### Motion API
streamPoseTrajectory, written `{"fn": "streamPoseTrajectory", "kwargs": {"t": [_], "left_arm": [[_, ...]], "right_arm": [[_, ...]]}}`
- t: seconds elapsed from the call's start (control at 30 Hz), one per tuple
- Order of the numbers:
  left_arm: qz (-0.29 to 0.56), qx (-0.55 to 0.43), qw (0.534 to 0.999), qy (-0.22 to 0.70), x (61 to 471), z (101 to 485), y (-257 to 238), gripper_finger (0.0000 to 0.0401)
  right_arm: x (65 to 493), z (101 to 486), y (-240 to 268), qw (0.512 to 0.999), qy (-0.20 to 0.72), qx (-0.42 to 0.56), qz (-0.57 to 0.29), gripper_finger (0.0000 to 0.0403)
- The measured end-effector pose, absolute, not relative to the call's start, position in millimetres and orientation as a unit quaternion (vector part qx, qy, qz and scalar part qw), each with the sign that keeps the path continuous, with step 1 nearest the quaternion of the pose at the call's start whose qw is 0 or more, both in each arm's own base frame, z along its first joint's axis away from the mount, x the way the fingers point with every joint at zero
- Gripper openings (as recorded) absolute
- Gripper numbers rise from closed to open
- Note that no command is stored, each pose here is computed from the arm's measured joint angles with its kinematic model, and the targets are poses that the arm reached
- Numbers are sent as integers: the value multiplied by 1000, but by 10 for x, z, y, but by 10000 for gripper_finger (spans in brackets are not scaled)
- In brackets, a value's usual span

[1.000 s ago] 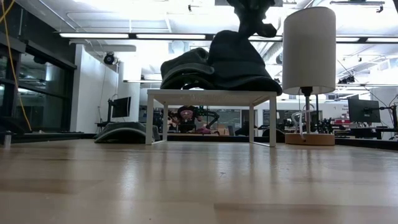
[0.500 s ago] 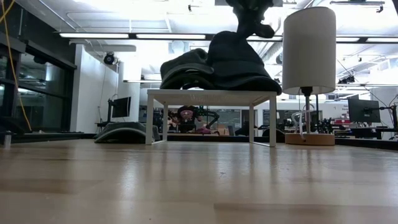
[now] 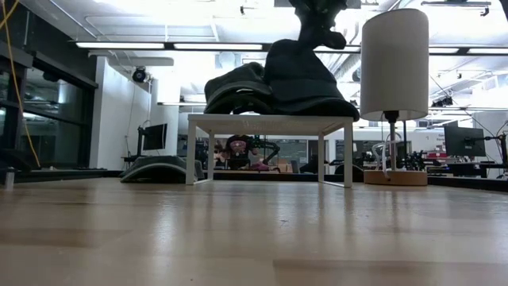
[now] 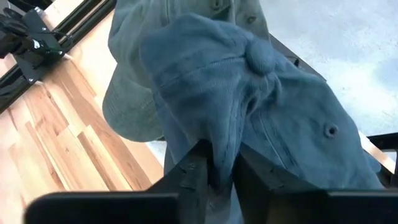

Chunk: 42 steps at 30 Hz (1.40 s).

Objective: Pick & Place hat
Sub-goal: Stack the dark blue cap on the dark blue cap on the shelf

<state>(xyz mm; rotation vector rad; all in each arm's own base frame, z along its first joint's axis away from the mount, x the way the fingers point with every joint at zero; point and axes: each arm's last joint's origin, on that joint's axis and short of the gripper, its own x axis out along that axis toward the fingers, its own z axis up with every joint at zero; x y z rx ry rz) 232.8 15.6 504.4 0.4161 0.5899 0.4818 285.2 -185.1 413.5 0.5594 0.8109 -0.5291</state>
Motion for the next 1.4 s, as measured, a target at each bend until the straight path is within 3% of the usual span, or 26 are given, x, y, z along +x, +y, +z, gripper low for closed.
{"fn": "streamPoseTrajectory", "kwargs": {"t": [0.27,0.5,1.4], "left_arm": [[240,190,909,283,2327,5045,157,217],[252,184,908,281,2325,5046,162,217],[268,171,907,277,2322,5047,168,217]], "right_arm": [[2895,4175,-1868,866,359,262,-229,123],[2933,4216,-1886,885,335,247,-208,154],[2889,4271,-1980,908,317,199,-190,186]]}}
